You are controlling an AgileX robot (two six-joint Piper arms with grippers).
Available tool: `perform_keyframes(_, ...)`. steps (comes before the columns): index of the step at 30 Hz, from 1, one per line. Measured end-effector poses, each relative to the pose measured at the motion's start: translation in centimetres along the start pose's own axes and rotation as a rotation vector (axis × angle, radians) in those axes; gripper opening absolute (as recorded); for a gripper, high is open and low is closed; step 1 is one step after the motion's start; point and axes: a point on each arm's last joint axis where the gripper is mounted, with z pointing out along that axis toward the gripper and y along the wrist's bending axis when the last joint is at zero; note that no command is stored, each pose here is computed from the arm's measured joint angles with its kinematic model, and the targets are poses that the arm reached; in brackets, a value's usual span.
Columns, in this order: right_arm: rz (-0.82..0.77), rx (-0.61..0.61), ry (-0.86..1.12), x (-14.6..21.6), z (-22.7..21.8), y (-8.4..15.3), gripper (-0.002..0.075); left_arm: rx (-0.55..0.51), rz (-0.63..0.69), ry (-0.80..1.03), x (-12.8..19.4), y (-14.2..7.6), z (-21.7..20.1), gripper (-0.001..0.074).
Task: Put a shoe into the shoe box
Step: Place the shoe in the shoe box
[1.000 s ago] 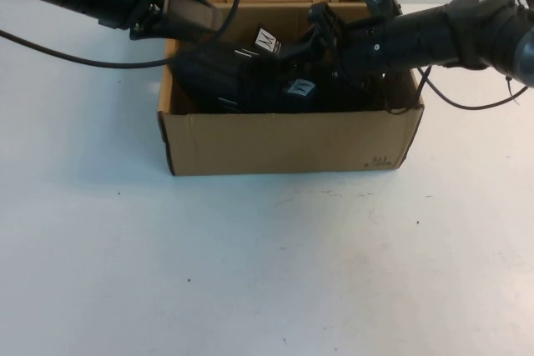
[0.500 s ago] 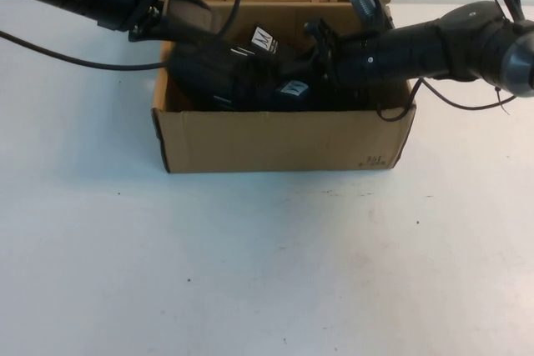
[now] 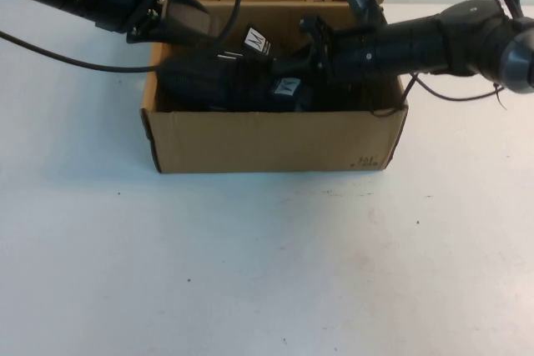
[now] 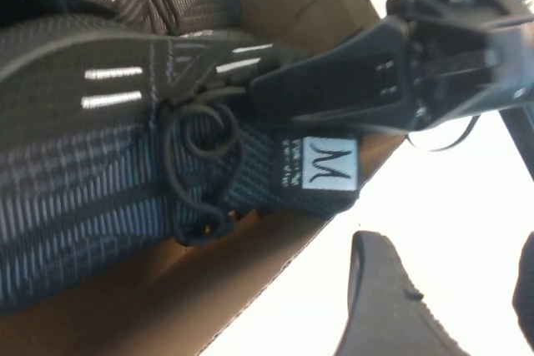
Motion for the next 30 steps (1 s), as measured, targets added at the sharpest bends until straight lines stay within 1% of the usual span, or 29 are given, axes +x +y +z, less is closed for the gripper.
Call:
perform_keyframes(7, -0.121, -0.034, 0.021, -1.2, -1.0, 3.5, 0.0002, 0.000, 0.000, 0.000, 0.0, 0.0, 0.0, 0.0298)
perform_keyframes(11, -0.134, 0.015, 0.070, -1.2, -1.6, 4.5, 0.0001, 0.000, -0.002, 0.000, 0.0, 0.0, 0.0, 0.0298)
perform_keyframes(17, -0.131, 0.136, 0.174, -0.5, -1.9, 3.7, 0.0001, 0.000, -0.004, 0.000, 0.0, 0.0, 0.0, 0.0298)
perform_keyframes(26, -0.055, 0.163, 0.198, -0.4, -1.8, 3.2, 0.0001, 0.000, -0.004, 0.000, 0.0, 0.0, 0.0, 0.0298)
perform_keyframes(30, 0.007, 0.178, 0.215, -0.3, -1.4, 2.3, 0.0001, 0.000, -0.004, 0.000, 0.0, 0.0, 0.0, 0.0298)
